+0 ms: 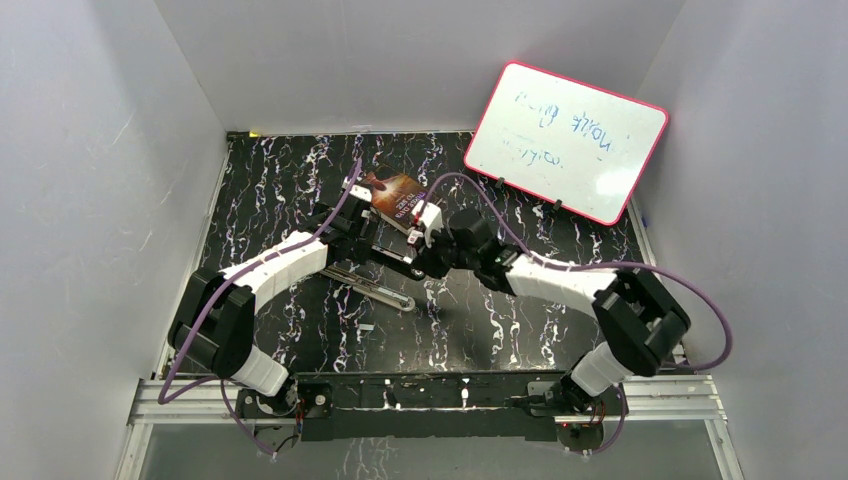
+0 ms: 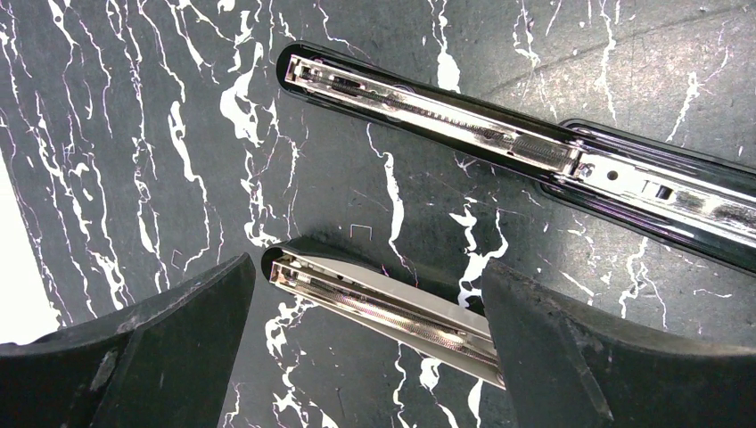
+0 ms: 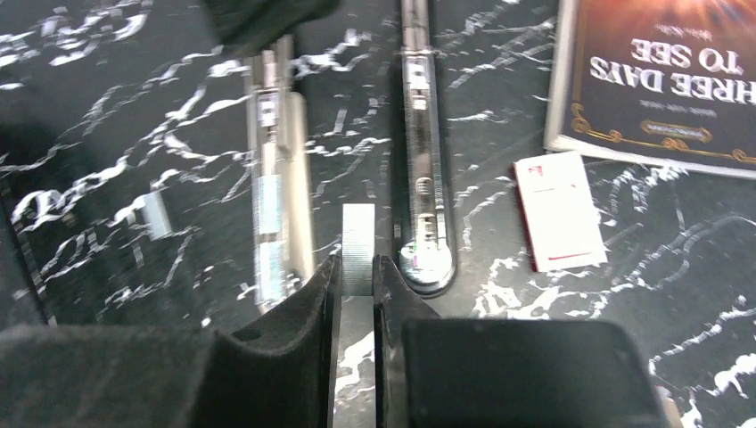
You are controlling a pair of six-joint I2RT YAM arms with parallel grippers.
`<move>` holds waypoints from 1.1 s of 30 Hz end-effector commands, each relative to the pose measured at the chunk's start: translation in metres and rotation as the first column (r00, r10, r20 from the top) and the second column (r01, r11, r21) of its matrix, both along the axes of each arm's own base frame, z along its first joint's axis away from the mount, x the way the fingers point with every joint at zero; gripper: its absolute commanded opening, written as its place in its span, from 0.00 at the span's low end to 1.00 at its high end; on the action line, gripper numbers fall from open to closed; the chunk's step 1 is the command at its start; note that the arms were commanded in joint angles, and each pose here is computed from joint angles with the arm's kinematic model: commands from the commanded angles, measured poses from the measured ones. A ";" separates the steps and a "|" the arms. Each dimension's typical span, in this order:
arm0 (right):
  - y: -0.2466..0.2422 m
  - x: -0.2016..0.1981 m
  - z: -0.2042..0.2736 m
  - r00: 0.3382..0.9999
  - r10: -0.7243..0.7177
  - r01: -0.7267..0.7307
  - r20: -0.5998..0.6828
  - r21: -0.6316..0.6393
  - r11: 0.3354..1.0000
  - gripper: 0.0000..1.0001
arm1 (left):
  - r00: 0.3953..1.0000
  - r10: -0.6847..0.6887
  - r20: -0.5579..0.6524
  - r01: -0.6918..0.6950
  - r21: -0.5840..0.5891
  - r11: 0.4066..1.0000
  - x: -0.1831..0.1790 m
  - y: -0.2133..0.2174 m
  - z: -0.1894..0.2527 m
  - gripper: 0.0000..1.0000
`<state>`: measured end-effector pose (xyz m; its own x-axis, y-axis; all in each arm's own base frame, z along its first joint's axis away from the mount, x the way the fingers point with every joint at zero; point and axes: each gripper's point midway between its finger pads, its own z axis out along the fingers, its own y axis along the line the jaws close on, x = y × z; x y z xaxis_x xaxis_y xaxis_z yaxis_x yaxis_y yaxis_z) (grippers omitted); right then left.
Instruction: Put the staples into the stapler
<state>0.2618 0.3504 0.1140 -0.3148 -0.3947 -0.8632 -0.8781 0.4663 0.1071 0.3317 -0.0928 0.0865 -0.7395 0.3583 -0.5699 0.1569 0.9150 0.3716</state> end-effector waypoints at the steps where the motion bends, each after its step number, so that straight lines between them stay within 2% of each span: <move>1: 0.025 -0.036 0.045 0.968 0.182 -0.214 0.171 0.195 0.957 0.00 | 0.999 0.014 0.052 -0.014 -0.002 1.000 0.003 0.002 0.018 0.98; 6: 0.035 -0.076 0.030 0.946 0.280 -0.308 0.162 0.195 0.931 0.00 | 0.999 0.012 0.051 -0.012 -0.001 1.000 0.003 0.002 0.018 0.98; 11: 0.055 -0.093 0.005 0.933 0.328 -0.351 0.147 0.167 0.921 0.00 | 0.999 0.009 0.052 -0.009 -0.004 1.000 0.003 0.001 0.019 0.98; 22: 0.070 -0.088 -0.037 0.953 0.273 -0.294 0.128 0.183 0.938 0.06 | 0.999 -0.002 0.053 0.002 0.001 1.000 0.001 -0.001 0.018 0.98; 33: 0.071 -0.097 -0.077 0.946 0.314 -0.322 0.080 0.132 0.938 0.17 | 0.998 -0.010 0.055 0.010 0.006 1.000 0.001 -0.001 0.018 0.98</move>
<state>0.1650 0.4100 0.0277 -0.1877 -0.3836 -0.9042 -0.9766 0.1716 0.1300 0.3309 -0.0953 0.0871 -0.7341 0.3705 -0.5691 0.1651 0.9103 0.3795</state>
